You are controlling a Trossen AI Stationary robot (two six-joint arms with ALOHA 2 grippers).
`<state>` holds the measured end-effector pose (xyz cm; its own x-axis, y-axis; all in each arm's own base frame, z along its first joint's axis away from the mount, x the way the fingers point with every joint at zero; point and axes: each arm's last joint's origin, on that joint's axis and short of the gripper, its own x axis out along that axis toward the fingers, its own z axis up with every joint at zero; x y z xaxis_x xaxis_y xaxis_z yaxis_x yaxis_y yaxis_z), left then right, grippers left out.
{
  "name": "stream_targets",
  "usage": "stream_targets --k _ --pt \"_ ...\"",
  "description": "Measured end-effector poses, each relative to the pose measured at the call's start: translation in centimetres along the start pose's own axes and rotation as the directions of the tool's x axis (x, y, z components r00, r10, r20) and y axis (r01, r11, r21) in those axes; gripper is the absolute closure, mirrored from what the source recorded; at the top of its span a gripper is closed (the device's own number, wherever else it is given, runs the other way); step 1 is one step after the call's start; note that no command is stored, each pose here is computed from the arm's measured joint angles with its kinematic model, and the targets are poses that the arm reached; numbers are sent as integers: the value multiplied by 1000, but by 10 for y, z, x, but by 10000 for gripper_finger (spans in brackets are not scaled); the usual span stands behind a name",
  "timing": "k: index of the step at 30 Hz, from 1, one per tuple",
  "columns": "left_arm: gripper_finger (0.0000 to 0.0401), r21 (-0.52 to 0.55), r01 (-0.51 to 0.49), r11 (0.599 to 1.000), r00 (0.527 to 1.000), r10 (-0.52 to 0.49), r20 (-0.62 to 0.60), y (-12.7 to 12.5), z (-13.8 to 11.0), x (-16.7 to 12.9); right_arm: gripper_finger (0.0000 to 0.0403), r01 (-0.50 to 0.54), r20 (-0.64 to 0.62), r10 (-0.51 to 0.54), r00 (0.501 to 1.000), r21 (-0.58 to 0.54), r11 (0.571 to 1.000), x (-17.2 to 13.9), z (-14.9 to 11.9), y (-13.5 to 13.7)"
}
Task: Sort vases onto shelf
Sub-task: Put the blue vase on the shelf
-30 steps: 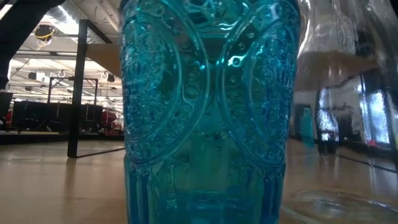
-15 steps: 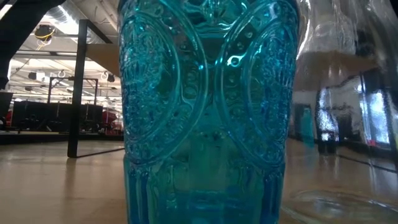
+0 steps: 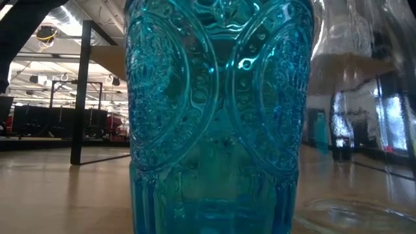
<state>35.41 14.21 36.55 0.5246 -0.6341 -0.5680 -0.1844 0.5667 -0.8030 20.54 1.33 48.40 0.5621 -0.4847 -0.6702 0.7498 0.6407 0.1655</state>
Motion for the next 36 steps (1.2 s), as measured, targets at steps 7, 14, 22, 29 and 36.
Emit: stream_targets --k 7,14,22,29,36 --pt "355 -3 -20 1000 1000 20 7 2 0 -1 343 0 0 0 1000 2 1000 0 0 0" --pt "355 -13 -13 1000 1000 13 17 5 1 -6 343 0 0 0 1000 3 1000 0 0 0" --pt "378 -16 -186 983 977 186 99 10 4 -21 343 -1 -1 1 1000 3 1000 0 0 0" --pt "396 -9 -270 963 962 270 33 17 -1 -11 343 -2 -1 2 1000 3 1000 0 0 0" --pt "399 8 -339 941 941 339 13 20 -2 -1 343 -1 0 1 1000 3 1000 0 0 0"
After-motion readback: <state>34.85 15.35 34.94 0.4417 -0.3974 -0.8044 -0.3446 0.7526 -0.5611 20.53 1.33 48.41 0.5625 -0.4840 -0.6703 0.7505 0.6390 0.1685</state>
